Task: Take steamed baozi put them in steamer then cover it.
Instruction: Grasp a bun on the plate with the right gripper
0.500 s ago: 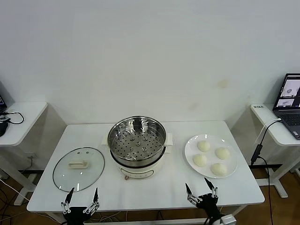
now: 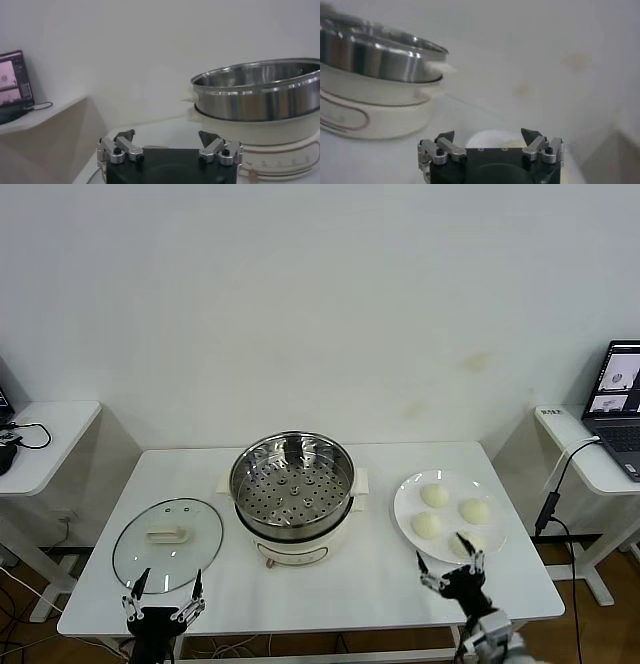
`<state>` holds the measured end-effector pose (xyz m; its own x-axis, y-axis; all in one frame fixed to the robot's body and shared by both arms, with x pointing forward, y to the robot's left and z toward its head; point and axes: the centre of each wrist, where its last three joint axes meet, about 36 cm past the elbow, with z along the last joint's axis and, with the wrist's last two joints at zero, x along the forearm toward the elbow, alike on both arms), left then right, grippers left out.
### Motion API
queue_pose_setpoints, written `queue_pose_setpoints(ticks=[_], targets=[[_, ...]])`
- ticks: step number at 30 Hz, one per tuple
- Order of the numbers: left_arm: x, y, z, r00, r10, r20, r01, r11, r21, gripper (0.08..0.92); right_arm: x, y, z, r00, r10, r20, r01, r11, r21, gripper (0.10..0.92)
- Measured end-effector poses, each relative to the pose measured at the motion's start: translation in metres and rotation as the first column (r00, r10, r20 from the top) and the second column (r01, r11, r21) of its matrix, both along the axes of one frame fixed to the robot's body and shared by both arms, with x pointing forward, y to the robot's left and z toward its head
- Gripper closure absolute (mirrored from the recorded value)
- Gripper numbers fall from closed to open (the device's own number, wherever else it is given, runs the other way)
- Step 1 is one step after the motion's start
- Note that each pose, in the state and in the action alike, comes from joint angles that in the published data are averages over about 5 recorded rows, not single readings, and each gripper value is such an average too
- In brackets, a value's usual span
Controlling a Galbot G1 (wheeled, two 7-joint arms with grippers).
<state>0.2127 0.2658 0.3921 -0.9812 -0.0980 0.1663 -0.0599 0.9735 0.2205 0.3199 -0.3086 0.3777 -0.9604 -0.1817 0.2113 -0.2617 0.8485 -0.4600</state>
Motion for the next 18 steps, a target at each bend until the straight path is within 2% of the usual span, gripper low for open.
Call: queue_pose_setpoints(ticks=[8, 13, 18], targets=[[0.008, 0.004, 0.005, 0.9999, 0.012, 0.002, -0.013, 0.998, 0.062, 0.177, 0.065, -0.041, 0.024, 0.995, 0.085, -0.056, -0.098, 0.951, -0.294, 0.2], [0.008, 0.008, 0.006, 0.9998, 0.021, -0.004, -0.021, 0.995, 0.093, 0.177, 0.113, -0.063, 0.051, 0.982, 0.156, -0.11, -0.189, 0.867, -0.462, 0.2], [0.009, 0.011, 0.009, 0.9996, 0.028, -0.003, -0.028, 0.993, 0.112, 0.177, 0.161, -0.08, 0.084, 0.953, 0.228, -0.198, -0.301, 0.761, -0.575, 0.2]])
